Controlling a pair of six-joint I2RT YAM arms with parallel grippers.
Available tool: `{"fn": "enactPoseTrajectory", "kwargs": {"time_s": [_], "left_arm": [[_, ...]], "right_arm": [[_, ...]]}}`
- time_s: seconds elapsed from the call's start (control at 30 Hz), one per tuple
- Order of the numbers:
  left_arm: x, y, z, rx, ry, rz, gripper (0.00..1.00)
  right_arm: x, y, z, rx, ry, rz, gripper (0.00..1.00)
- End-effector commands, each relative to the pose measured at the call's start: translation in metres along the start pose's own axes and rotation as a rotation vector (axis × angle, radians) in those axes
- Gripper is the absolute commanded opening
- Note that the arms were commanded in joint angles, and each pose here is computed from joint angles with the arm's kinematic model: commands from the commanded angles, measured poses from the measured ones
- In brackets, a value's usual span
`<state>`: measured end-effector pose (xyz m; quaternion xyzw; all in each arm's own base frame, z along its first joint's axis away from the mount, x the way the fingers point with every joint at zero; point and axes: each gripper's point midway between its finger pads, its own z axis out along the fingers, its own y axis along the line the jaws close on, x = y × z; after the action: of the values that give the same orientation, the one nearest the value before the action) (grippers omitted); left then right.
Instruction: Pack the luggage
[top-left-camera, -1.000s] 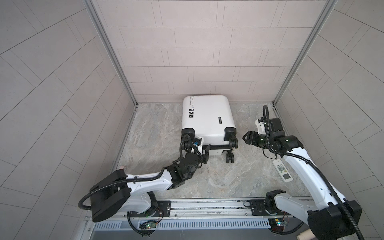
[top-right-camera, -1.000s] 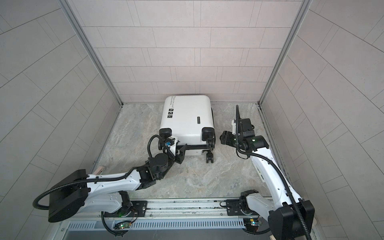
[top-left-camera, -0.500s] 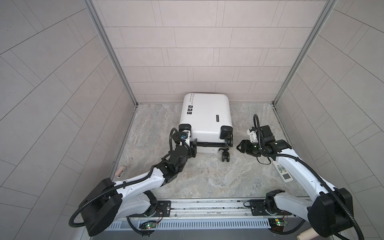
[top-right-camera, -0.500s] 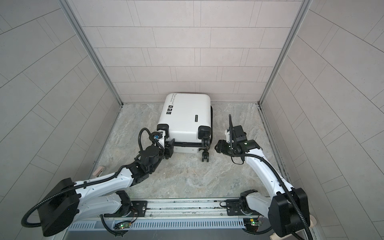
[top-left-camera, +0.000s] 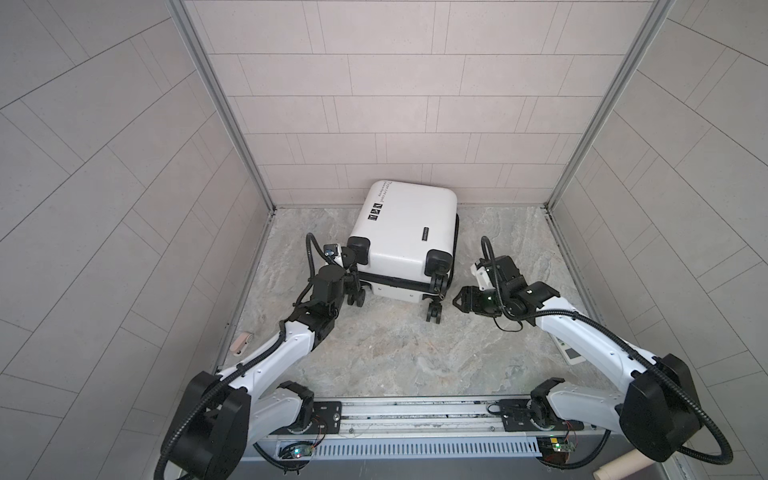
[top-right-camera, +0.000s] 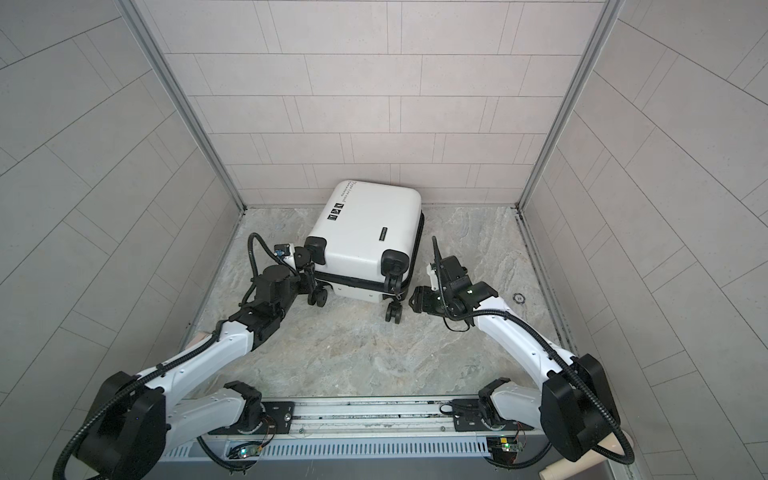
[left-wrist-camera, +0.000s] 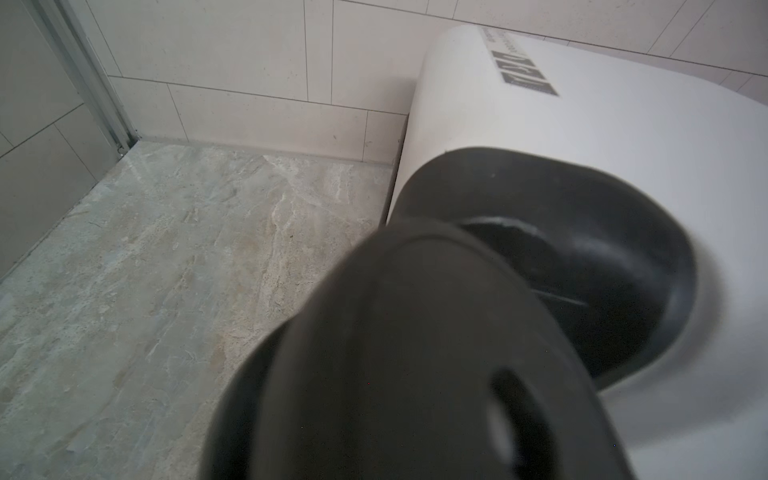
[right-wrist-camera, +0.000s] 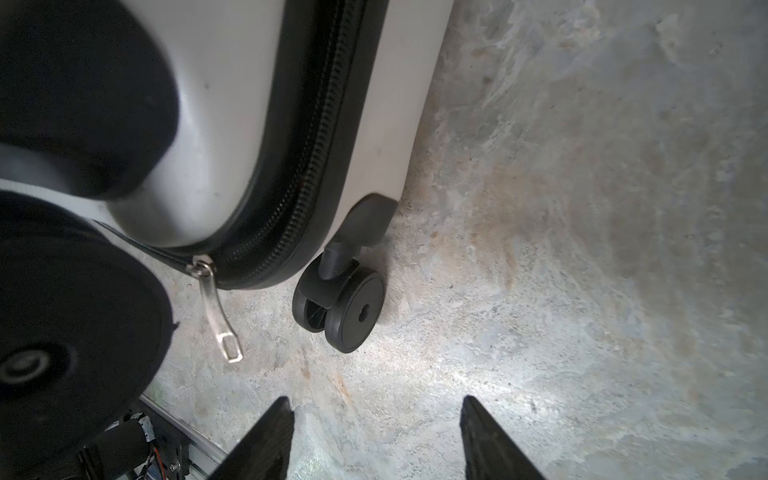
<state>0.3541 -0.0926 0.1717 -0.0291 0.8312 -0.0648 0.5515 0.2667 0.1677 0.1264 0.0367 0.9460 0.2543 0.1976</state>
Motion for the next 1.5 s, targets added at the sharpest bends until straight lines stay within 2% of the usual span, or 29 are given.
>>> {"fn": "enactPoseTrajectory", "kwargs": {"time_s": [0.0,0.07,0.2,0.37,0.53,0.93,1.2,1.47], "left_arm": [[-0.017,-0.005,-0.005,0.034,0.001,-0.015,0.62],[-0.027,-0.016,-0.015,0.097,-0.016,-0.022,0.62],[-0.038,-0.034,-0.042,0.141,-0.025,-0.023,0.61],[-0.033,-0.074,-0.08,0.208,-0.023,0.05,0.61],[-0.02,-0.118,-0.1,0.305,0.01,0.077,0.61],[-0.02,-0.196,-0.111,0.466,0.043,0.015,0.59],[-0.01,-0.242,-0.117,0.454,0.105,0.046,0.62],[0.012,-0.268,-0.107,0.429,0.219,0.039,0.68]], "right_arm": [[-0.013,0.009,-0.002,-0.011,-0.048,-0.009,0.66],[-0.014,0.01,-0.001,-0.015,-0.053,-0.014,0.66],[-0.014,0.008,0.002,-0.006,-0.051,-0.028,0.67],[-0.019,0.003,0.007,0.004,-0.044,-0.024,0.69],[-0.025,0.002,0.009,0.012,-0.045,-0.023,0.71],[-0.028,-0.02,-0.008,0.044,-0.074,0.01,0.72],[-0.03,-0.036,-0.021,0.058,-0.09,0.038,0.75],[-0.028,-0.041,-0.021,0.055,-0.093,0.052,0.76]]}}
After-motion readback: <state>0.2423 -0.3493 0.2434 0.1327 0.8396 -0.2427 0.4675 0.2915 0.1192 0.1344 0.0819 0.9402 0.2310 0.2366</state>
